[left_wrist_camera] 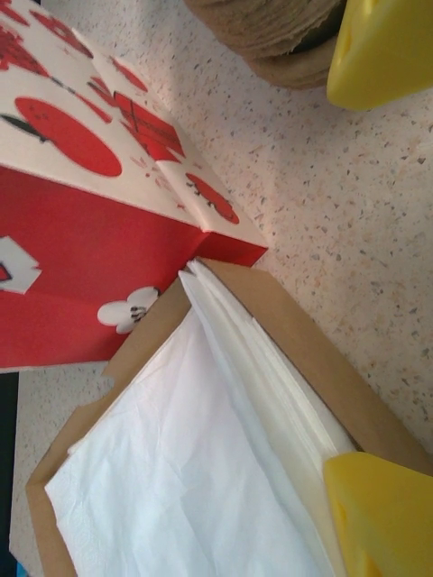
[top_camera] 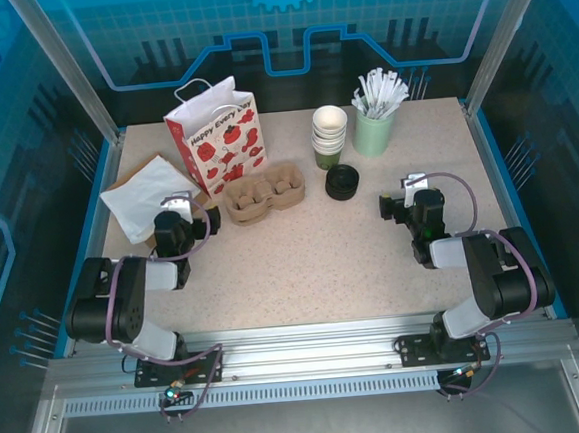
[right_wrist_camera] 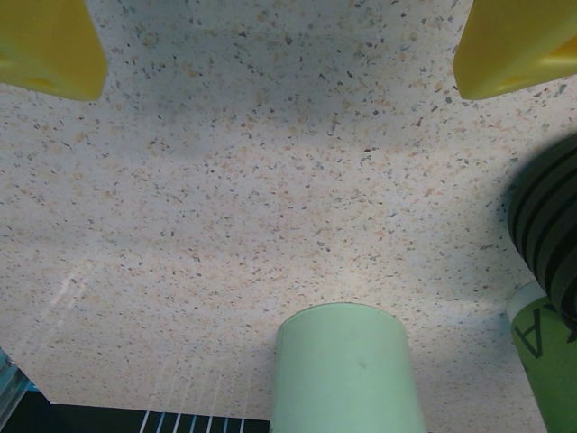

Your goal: Pack the takeout coffee

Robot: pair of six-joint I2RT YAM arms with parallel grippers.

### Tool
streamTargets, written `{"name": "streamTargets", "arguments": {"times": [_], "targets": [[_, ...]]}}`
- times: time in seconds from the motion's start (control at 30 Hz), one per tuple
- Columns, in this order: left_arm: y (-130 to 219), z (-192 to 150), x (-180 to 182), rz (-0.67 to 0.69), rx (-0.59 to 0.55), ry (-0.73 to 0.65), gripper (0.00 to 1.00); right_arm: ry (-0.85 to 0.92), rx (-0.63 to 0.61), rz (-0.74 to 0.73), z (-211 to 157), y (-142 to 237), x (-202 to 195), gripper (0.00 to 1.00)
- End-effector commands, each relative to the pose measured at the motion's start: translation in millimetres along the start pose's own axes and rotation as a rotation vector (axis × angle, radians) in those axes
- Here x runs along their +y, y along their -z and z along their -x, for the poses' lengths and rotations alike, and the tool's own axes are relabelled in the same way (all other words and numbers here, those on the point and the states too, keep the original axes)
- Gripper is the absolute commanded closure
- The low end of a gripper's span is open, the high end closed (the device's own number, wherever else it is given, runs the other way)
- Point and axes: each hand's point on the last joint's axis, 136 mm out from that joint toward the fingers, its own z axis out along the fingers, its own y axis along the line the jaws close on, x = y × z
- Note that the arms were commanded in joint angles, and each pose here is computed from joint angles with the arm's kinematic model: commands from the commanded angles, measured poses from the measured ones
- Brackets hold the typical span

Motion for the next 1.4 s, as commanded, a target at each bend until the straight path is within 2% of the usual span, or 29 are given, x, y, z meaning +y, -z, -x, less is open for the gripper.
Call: {"name": "streamTargets", "arguments": {"times": [0.0, 0.1, 0.17, 0.23, 0.3, 0.33, 0.43, 0.47, 0.57, 0.67, 0.73, 0.83, 0.93, 1.0, 1.07, 1.23, 1.37], "targets": [[20, 31, 19, 0.101, -0.1, 0.062, 0.01, 0.01, -0.058, -0.009, 25, 5, 1, 0.0], [49, 51, 41, 0.23, -0.144, 0.148, 0.01, -0.029, -0.015, -0.089, 38, 20, -13, 0.0], [72, 68, 49, 0.275, -0.154, 0.232, 0.01, -0.116, -0.023, -0.153, 56, 38, -30, 0.0], [90, 80, 47, 0.265, -0.137, 0.32, 0.01, -0.229, -0.013, -0.221, 64, 57, -47, 0.0], [102, 93, 26, 0.146, -0.107, 0.388, 0.01, -0.4, 0.019, -0.288, 73, 79, -66, 0.0], [106, 100, 7, 0.037, -0.096, 0.409, 0.01, -0.442, 0.048, -0.242, 77, 87, -61, 0.0], [112, 102, -48, -0.237, -0.023, 0.507, 0.01, -0.412, 0.015, 0.052, 105, 96, -9, 0.01], [113, 100, -64, -0.293, 0.008, 0.506, 0.02, -0.37, 0.01, 0.135, 113, 100, 11, 0.01], [118, 91, -108, -0.371, 0.103, 0.402, 0.05, -0.206, 0.052, 0.235, 133, 107, 53, 0.0], [122, 93, -150, -0.451, 0.168, 0.277, 0.05, -0.071, 0.113, 0.311, 154, 98, 90, 0.01], [120, 95, -170, -0.492, 0.204, 0.227, 0.06, -0.042, 0.165, 0.331, 167, 82, 108, 0.01], [114, 99, -196, -0.537, 0.268, 0.183, 0.12, -0.13, 0.214, 0.311, 187, 52, 122, 0.09], [115, 101, -216, -0.565, 0.292, 0.124, 0.13, -0.213, 0.24, 0.242, 200, 22, 123, 0.22], [116, 103, -224, -0.579, 0.285, 0.106, 0.14, -0.211, 0.267, 0.172, 202, 3, 120, 0.23], [116, 105, -230, -0.587, 0.287, 0.1, 0.15, -0.193, 0.282, 0.127, 205, -13, 119, 0.3], [115, 105, -230, -0.573, 0.287, 0.085, 0.18, -0.166, 0.313, 0.088, 206, -42, 123, 0.4], [115, 102, -227, -0.557, 0.296, 0.076, 0.18, -0.155, 0.321, 0.062, 206, -58, 122, 0.43]]}}
